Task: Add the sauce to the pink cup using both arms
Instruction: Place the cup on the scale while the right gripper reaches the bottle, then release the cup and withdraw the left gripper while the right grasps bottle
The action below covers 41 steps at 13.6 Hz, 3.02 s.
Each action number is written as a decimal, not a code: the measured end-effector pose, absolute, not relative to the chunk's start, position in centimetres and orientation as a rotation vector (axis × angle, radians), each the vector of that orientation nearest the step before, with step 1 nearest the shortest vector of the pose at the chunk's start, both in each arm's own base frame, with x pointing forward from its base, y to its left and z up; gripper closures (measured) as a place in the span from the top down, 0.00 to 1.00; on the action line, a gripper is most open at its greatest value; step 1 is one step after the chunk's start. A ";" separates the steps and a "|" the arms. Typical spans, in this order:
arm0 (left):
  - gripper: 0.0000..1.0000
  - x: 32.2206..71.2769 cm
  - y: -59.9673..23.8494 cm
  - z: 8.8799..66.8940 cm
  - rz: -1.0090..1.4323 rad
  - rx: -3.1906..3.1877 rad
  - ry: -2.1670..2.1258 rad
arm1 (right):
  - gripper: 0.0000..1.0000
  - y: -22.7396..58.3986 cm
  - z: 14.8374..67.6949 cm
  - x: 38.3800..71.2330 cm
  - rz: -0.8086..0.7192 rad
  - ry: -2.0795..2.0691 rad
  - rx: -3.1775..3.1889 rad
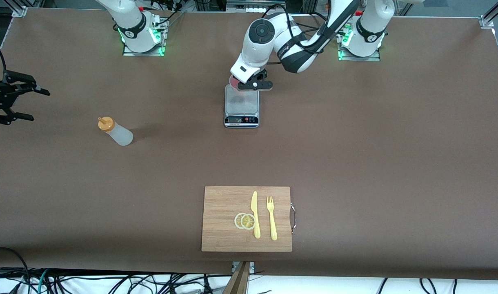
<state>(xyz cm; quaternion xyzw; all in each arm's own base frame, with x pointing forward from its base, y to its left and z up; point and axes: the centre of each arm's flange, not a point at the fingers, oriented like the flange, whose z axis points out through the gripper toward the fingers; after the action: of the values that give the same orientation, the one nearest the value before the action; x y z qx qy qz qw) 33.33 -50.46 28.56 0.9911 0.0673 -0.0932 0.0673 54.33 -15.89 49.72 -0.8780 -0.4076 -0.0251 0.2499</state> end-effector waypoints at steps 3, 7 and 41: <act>0.04 34.8 -49.4 27.5 -0.266 2.998 0.234 | 1.00 -20.4 45.8 50.6 -0.252 -1.209 -2.145; 0.07 35.6 -48.9 26.7 -0.264 3.004 0.252 | 1.00 -23.5 37.4 46.5 -0.500 -1.223 -1.868; 1.00 60.8 -5.8 57.1 -0.161 3.116 0.036 | 0.57 -16.1 10.5 50.8 -0.897 -1.268 -1.348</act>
<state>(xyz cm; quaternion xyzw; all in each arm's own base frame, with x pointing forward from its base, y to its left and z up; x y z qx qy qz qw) 60.76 -5.82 57.08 0.9986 0.0115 -0.0515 0.0104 50.77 -16.06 10.46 -0.5615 -0.5279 -0.3734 0.5163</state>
